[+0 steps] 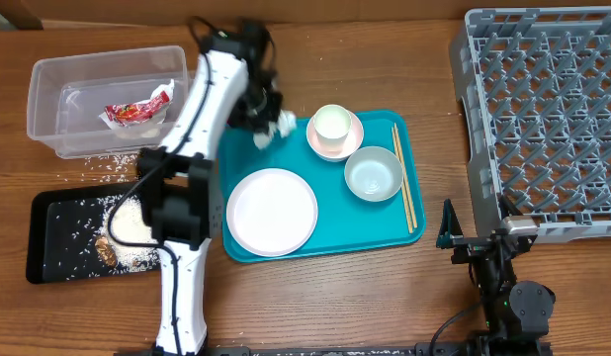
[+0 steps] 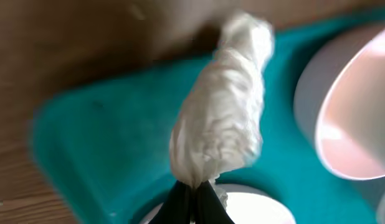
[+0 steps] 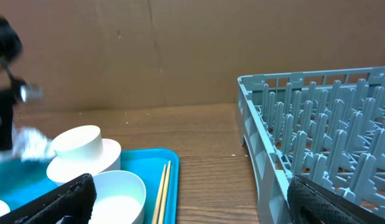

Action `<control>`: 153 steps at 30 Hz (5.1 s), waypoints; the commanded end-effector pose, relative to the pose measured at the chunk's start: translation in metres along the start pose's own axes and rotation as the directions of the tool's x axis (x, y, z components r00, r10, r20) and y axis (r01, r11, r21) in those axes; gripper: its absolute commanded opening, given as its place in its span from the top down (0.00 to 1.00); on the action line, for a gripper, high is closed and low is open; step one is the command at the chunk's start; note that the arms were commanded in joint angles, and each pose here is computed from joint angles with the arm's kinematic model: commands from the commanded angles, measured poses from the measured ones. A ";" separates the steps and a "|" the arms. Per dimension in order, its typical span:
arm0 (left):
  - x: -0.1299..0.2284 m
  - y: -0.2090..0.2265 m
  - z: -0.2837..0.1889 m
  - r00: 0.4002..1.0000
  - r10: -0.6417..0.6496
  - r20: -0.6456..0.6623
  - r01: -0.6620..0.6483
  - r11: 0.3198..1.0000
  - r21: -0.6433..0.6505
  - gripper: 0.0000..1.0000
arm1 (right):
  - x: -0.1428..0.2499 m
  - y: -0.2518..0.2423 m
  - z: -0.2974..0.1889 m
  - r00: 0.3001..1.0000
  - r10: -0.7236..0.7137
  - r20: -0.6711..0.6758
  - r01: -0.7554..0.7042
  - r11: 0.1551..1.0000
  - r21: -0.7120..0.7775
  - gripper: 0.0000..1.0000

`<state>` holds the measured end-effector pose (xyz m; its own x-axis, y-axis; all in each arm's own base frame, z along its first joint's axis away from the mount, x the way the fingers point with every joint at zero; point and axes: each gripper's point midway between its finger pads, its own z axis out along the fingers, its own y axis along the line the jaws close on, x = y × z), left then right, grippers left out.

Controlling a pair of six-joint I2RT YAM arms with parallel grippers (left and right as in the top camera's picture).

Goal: Sort waste into correct bins and load items into the dishwasher
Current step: 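Carry the napkin piece with the left gripper and release it into the bin, then hold the left arm beside the bin and raise the right arm, then move the right gripper over the tray toward the pale blue bowl, then grasp the pale blue bowl rim with the right gripper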

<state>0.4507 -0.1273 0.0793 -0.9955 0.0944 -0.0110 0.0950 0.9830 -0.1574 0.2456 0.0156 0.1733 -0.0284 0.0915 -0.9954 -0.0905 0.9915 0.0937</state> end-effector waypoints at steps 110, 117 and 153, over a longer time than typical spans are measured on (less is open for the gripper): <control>0.124 0.282 -0.288 0.228 -0.793 0.564 0.915 0.373 0.154 0.00 | -0.095 0.058 0.023 0.603 0.500 -0.622 -0.597 0.800 0.063 0.01; 0.124 0.282 -0.288 0.228 -0.794 0.564 0.915 0.373 0.154 0.00 | -0.067 0.026 0.052 0.405 0.414 -0.815 -0.311 0.901 0.303 0.00; 0.124 0.282 -0.288 0.228 -0.794 0.564 0.915 0.373 0.154 0.00 | 0.103 0.146 0.117 0.266 -0.186 -0.946 0.256 0.960 -0.117 0.27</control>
<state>0.3552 0.2058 0.3180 -0.3110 -0.8475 -0.4302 -0.8723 0.4342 -0.2247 0.3337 0.1912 0.0847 -0.9586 -0.1887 -0.2133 -0.1929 0.9812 -0.0011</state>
